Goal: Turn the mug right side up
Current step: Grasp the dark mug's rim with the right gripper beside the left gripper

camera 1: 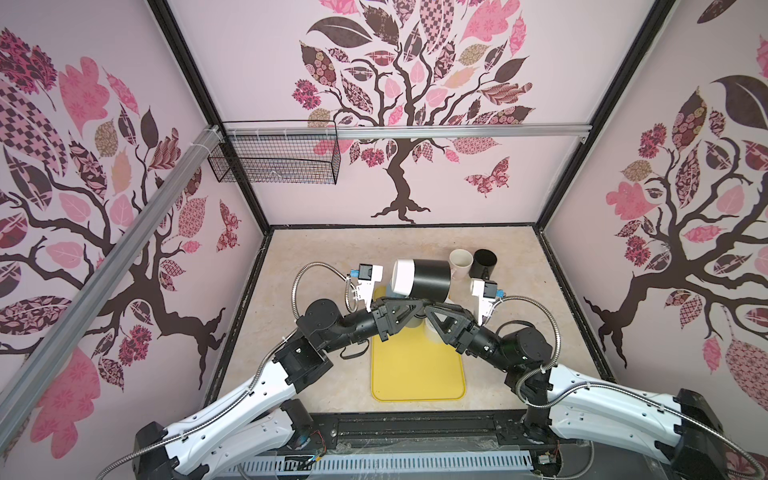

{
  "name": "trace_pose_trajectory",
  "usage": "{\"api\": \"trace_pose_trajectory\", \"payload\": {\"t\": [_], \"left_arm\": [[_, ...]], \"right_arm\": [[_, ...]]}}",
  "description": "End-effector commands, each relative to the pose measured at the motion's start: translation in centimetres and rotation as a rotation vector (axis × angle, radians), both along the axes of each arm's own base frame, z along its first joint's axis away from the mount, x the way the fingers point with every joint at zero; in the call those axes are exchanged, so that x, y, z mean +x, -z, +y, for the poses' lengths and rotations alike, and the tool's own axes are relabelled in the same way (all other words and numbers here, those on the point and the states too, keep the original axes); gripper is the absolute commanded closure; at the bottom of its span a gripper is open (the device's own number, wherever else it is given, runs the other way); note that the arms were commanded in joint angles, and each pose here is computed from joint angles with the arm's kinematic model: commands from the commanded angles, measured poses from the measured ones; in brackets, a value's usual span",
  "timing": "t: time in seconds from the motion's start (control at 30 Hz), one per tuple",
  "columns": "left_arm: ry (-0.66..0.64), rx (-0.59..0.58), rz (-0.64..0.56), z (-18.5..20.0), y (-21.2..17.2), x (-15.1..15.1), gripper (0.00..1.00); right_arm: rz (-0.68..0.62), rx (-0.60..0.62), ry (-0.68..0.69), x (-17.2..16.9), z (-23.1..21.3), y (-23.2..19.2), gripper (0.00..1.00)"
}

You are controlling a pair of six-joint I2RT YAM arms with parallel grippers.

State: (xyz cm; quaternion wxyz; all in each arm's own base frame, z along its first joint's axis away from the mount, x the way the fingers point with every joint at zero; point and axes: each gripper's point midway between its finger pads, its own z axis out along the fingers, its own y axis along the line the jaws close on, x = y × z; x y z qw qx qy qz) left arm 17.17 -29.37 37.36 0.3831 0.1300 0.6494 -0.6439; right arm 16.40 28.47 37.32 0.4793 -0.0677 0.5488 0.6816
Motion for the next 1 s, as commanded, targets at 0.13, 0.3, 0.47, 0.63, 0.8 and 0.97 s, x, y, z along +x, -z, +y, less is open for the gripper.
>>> {"api": "trace_pose_trajectory", "payload": {"t": [0.13,0.3,0.47,0.63,0.8,0.97], "left_arm": [[0.009,-0.103,-0.099,0.8,-2.7,-0.8,1.00],[0.022,-0.101,-0.098,0.6,-2.3,-0.9,1.00],[0.027,-0.094,-0.090,0.4,-1.8,-0.9,1.00],[0.020,-0.071,-0.081,0.3,-1.0,-0.7,1.00],[-0.033,0.004,-0.072,0.5,0.1,0.2,0.67],[-0.178,0.155,-0.065,2.4,1.8,1.6,0.04]], "right_arm": [[-0.062,0.097,-0.010,-0.5,-0.8,-3.7,0.66],[-0.071,0.098,-0.016,-0.5,-0.6,-4.0,0.77],[-0.072,0.092,-0.020,-0.5,-0.4,-4.1,0.88],[-0.078,0.074,-0.012,-0.4,-0.5,-4.0,1.00],[-0.063,0.044,0.035,0.3,-0.9,-3.8,1.00],[-0.046,-0.002,0.100,1.5,-1.4,-3.4,1.00]]}}
